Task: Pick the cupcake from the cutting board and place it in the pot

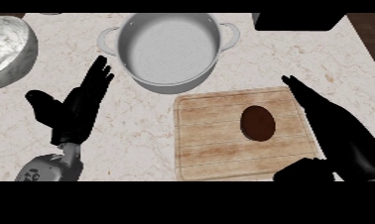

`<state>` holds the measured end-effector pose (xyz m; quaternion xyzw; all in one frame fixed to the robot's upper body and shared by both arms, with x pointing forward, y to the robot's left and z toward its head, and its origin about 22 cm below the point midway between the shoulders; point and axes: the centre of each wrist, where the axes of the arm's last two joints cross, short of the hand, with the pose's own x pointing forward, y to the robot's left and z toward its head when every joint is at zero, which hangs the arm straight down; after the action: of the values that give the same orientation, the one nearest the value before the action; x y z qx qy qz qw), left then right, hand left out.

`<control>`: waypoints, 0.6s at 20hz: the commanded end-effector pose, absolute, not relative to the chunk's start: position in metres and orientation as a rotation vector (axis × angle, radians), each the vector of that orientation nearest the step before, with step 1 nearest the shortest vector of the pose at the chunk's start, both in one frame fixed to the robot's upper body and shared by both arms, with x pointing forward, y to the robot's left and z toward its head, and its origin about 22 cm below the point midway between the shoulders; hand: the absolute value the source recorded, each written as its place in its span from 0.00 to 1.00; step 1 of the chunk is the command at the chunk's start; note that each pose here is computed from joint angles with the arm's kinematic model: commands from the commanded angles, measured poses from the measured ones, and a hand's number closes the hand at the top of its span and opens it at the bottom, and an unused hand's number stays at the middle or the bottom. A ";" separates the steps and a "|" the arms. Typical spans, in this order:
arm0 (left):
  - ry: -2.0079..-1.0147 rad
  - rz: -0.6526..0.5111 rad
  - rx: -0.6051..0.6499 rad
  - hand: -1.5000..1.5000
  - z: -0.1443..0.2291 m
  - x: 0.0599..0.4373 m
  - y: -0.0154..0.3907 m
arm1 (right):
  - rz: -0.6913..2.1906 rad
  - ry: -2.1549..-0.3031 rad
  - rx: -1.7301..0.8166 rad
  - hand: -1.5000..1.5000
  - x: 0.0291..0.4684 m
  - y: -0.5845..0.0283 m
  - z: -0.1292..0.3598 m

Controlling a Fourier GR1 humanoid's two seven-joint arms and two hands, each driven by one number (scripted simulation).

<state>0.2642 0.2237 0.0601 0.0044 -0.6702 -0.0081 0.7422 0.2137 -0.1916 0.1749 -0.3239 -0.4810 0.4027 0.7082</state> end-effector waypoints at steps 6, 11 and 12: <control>-1.476 -0.016 0.006 0.50 0.066 0.259 0.234 | 0.814 -0.961 -0.790 0.00 0.211 -0.167 0.173; -1.465 0.014 0.004 0.50 0.066 0.274 0.226 | 0.783 -0.947 -0.784 0.00 0.222 -0.152 0.166; -1.457 -0.012 0.011 0.50 0.055 0.265 0.244 | 0.782 -0.934 -0.782 0.00 0.226 -0.143 0.149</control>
<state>0.2661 0.2334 0.0623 0.0053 -0.6697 -0.0052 0.7426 0.2228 -0.1611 0.1558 -0.3283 -0.4946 0.3818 0.7084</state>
